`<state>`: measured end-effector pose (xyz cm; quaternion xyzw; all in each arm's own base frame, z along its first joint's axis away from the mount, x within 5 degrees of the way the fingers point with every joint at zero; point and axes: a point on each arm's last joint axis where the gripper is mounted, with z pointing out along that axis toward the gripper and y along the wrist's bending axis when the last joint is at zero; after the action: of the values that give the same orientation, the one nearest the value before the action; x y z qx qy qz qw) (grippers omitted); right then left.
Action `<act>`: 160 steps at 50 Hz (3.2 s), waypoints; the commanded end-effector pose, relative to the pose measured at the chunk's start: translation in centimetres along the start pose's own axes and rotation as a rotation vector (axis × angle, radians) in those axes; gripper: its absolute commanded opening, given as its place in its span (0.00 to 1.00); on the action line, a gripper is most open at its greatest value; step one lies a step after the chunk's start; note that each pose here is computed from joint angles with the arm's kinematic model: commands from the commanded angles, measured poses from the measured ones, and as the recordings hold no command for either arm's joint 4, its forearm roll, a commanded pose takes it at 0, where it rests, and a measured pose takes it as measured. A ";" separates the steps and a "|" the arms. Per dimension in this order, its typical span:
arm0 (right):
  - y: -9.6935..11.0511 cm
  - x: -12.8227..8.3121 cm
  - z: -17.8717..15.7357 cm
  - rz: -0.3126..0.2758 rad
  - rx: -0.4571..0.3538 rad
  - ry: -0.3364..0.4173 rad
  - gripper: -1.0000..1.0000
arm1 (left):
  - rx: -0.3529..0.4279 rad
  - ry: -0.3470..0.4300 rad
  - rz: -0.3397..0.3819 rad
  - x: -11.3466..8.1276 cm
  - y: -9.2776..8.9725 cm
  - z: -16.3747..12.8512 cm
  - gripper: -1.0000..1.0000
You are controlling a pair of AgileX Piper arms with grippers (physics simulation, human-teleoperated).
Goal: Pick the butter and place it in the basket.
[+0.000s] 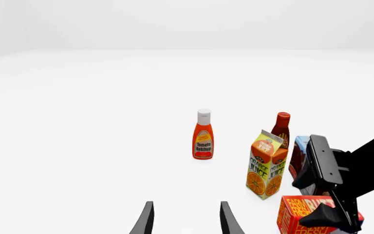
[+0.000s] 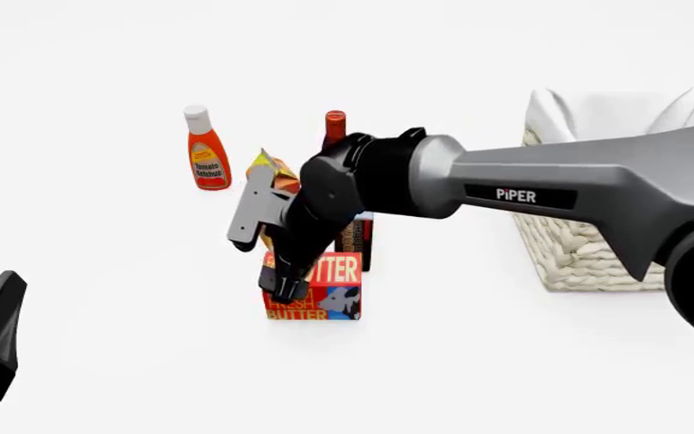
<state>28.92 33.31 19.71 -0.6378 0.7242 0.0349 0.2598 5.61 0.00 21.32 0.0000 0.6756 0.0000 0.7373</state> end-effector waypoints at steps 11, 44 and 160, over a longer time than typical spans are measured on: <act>-0.2 0.4 0.8 0.008 -0.004 0.013 1.00 | 0.000 0.000 0.000 0.0 0.0 0.0 1.00; 0.1 0.9 2.3 0.026 -0.026 0.048 1.00 | 0.000 0.000 0.000 0.0 0.0 0.0 1.00; 1.0 -1.2 -6.9 0.043 0.051 -0.122 0.00 | 0.000 0.000 0.000 0.0 0.0 0.0 1.00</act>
<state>25.94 32.49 24.01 -0.6287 0.7177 0.0543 0.2946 5.61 0.00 21.32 0.0000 0.6756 0.0000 0.7373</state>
